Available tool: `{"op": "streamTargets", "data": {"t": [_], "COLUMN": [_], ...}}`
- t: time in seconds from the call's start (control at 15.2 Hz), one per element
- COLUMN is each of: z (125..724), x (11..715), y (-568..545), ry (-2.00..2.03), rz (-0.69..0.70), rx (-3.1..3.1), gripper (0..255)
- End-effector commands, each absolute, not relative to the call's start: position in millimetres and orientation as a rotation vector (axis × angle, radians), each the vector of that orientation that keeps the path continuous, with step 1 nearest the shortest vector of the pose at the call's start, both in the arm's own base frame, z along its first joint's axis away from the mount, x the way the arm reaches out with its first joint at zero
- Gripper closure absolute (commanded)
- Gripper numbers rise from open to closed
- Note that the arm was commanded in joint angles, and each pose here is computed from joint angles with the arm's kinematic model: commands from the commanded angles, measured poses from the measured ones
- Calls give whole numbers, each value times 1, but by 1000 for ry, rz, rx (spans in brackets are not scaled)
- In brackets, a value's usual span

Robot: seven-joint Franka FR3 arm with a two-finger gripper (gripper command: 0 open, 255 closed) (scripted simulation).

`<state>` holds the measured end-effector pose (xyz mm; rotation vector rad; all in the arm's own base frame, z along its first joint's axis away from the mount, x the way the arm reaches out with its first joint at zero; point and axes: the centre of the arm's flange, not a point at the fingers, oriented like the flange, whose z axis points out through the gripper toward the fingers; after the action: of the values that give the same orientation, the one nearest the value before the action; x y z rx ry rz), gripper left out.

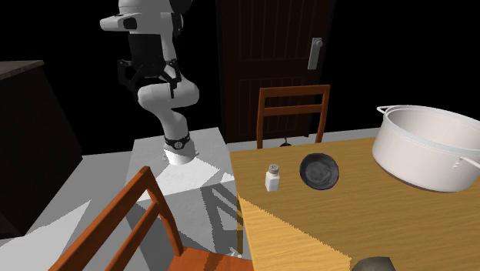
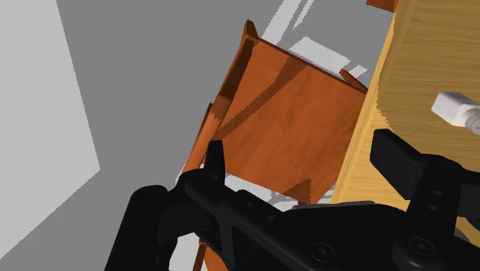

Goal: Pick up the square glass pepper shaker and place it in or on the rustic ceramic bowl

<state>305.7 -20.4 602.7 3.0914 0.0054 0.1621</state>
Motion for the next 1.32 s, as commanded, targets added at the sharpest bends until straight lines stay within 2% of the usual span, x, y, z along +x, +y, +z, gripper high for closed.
{"op": "streamTargets", "data": {"t": [0.0, 1.25], "z": [603, 471], "x": [306, 392], "y": [-20, 178], "ry": [5, 66], "rz": [162, 171], "rx": [3091, 3063], "gripper": [0, 0]}}
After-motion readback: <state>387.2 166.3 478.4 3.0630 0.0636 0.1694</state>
